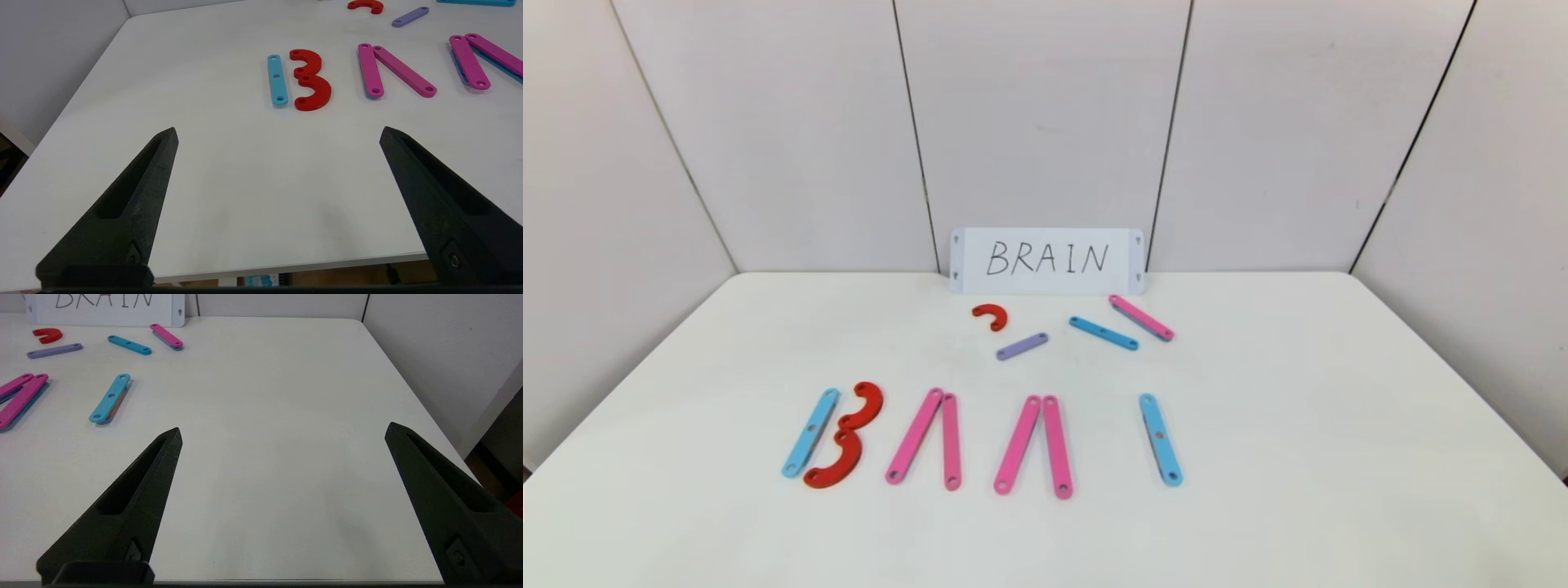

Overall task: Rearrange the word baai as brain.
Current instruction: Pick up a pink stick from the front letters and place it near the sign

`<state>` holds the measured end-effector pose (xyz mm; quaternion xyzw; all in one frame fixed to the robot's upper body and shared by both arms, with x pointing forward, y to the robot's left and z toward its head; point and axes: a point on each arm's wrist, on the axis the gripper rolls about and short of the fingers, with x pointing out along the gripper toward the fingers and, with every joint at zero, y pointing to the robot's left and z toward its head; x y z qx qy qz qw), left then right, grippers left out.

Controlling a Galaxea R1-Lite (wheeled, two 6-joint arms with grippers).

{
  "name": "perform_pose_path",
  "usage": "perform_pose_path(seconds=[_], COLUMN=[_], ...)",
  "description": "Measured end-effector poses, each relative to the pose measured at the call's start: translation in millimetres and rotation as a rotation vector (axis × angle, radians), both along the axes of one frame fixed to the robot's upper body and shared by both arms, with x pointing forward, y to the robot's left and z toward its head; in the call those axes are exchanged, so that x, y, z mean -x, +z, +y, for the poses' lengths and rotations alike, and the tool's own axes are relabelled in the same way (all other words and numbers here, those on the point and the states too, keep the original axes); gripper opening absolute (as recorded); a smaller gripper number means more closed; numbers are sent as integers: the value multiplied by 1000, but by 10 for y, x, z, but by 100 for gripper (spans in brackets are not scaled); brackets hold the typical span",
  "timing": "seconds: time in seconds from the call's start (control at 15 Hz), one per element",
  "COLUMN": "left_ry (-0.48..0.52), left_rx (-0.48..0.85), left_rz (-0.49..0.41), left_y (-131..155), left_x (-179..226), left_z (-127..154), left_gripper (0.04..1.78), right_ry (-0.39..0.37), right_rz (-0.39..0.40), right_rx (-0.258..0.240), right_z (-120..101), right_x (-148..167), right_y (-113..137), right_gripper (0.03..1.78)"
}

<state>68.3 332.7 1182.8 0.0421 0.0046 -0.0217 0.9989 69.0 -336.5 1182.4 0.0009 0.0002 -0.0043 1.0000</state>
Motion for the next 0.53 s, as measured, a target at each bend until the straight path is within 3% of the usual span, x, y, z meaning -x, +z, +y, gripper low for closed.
perform_pose_path(seconds=[0.53], left_ry=[1], left_rx=[0], left_rz=[-7], left_y=[-1], left_x=[-3], left_z=[0], left_gripper=[173], right_ry=[-1], right_rz=[0], right_rx=[-1], right_z=[0], right_x=[0], right_y=[-1], right_gripper=[174])
